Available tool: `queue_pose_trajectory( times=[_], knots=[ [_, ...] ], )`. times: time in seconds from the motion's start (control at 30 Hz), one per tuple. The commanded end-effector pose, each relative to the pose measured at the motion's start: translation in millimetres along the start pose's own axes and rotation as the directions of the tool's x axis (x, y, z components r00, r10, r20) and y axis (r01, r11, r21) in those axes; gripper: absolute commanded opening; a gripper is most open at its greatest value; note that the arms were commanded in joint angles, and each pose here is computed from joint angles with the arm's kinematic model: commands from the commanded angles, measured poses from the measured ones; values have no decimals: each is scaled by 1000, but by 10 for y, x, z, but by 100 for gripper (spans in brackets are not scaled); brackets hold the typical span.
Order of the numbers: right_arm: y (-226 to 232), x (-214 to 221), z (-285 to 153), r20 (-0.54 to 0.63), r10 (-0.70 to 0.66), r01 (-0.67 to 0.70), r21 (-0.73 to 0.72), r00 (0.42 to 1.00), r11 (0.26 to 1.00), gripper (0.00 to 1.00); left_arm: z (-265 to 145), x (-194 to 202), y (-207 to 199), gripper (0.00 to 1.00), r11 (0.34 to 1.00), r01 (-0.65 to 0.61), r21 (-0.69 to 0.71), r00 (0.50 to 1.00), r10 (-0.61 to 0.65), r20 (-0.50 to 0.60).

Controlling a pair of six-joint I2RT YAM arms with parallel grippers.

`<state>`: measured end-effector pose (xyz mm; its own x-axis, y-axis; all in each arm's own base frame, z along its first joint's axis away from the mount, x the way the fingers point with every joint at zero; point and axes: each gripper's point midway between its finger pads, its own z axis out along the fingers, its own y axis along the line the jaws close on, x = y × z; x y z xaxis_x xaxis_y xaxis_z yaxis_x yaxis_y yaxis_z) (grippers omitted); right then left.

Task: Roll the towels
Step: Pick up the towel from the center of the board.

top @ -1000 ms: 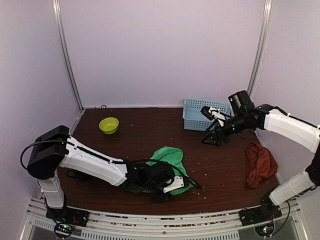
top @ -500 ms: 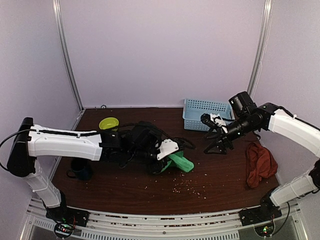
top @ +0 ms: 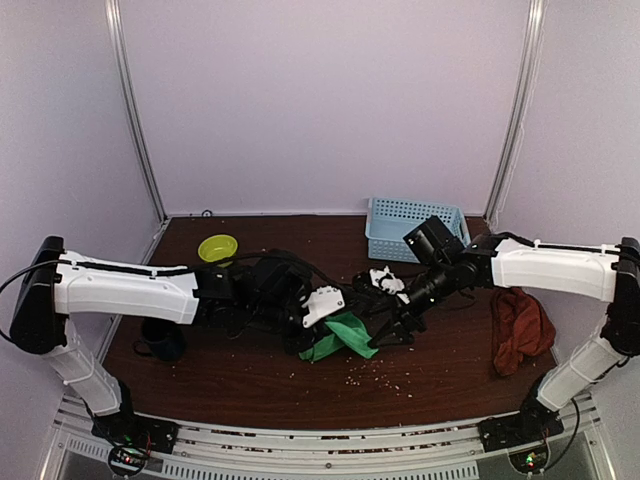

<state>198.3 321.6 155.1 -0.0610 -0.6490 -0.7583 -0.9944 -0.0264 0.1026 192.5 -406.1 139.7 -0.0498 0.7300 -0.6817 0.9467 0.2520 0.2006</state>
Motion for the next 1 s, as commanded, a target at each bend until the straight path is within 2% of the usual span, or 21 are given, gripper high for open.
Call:
queue_pose_trajectory(
  times=[0.0,0.3,0.5,0.53,0.73,0.87,0.97],
  knots=[
    [33,-141,71,75,31,-30,-10,997,999,80,-157,-216,112,9,998,63,-23,992,-60,111],
    [-76,-117,169,71,101,-104,39,992,994,79,-198,-254,308,7,975,221,11,960,-219,176],
    [-184,-154,270,38,86,-89,116,996,989,75,-197,-278,321,7,969,244,36,953,-246,178],
    [-226,-160,279,38,86,-90,136,996,987,70,-205,-276,324,7,969,243,39,952,-246,179],
    [-510,-328,120,69,70,-84,239,995,967,17,-226,-123,460,7,971,238,28,956,-239,167],
    [-941,-589,-150,135,28,-74,349,990,934,7,-206,-26,828,6,974,226,-30,963,-219,156],
    [-1376,-811,-359,157,-10,-61,439,987,896,4,-288,-72,1357,2,965,222,-137,966,-199,166]
  ],
)
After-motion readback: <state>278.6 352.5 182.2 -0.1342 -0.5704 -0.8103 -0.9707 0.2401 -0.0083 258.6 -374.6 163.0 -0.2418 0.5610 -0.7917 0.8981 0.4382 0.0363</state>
